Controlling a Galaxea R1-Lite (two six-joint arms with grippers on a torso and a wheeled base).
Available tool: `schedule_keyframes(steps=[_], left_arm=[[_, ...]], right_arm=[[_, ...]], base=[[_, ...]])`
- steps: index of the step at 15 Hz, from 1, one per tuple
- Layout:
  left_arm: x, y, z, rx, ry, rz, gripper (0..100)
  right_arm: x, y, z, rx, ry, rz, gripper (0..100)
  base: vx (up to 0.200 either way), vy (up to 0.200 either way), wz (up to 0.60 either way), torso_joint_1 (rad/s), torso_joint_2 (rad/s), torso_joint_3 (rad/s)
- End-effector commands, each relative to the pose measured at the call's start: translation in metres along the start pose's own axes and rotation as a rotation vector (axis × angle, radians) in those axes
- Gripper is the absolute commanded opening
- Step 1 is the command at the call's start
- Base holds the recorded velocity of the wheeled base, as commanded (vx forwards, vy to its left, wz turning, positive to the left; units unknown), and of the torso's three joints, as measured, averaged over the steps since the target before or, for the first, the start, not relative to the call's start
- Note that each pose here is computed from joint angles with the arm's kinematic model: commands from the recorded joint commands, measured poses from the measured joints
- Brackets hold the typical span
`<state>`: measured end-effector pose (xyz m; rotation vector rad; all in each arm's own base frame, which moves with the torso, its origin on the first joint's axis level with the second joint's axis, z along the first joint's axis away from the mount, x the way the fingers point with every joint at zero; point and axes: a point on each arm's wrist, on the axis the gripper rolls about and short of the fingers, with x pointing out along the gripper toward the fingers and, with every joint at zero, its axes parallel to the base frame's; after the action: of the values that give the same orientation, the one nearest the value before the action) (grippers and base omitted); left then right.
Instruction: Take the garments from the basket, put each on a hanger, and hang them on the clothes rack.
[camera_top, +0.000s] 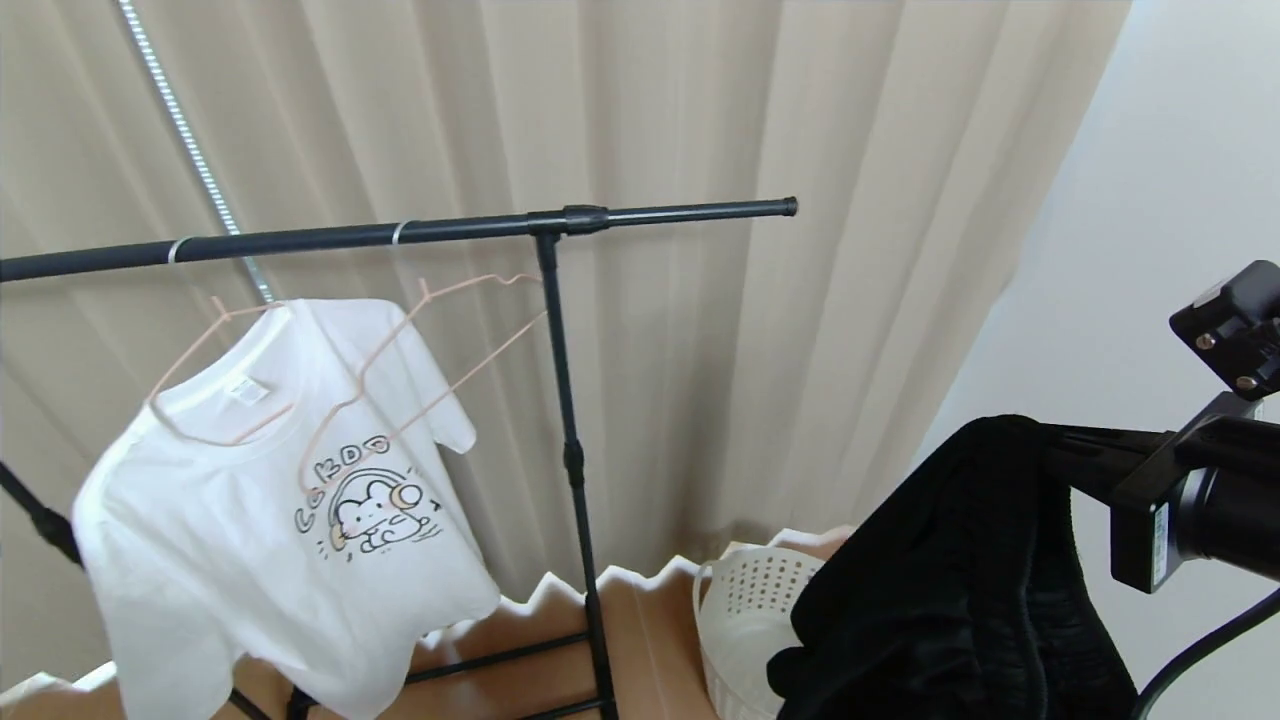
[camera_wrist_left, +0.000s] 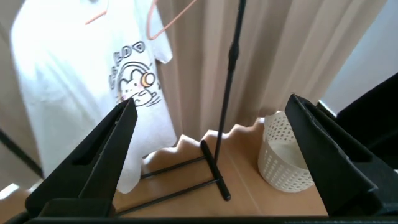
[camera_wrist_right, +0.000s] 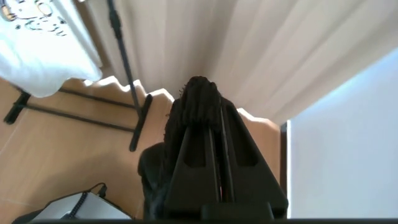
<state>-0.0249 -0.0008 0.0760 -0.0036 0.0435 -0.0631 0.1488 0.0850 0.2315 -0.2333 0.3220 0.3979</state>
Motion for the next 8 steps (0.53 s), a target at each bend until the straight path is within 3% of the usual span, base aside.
schedule_keyframes(steps=[1,3,6,8], left_arm=[[0.0001,0.0000,0.0001,0.000,0.001,0.000,100],[0.0001,0.0000,0.0001,-0.002,0.001,0.000,100],[0.0000,-0.0001,0.0005,-0.003,0.000,-0.001,100],[0.0000,-0.0001,0.0005,-0.003,0.000,-0.001,100]], right_arm=[[0.0005,0.0002,-0.0008,-0.001,0.004,0.001,0],[0.0002,0.0003,-0.0014,-0.001,0.004,0.001,0],[0.0004,0.0006,-0.0012,-0.001,-0.006,0.003,0],[0.0000,0.0005,-0.0011,-0.002,-0.007,0.003,0]], base=[[0.000,0.000,0.60,0.002,0.00,-0.002],[0.000,0.000,0.60,-0.005,0.00,0.002],[0.000,0.000,0.00,0.000,0.00,0.000],[-0.200,0.200,0.00,0.000,0.00,0.005]])
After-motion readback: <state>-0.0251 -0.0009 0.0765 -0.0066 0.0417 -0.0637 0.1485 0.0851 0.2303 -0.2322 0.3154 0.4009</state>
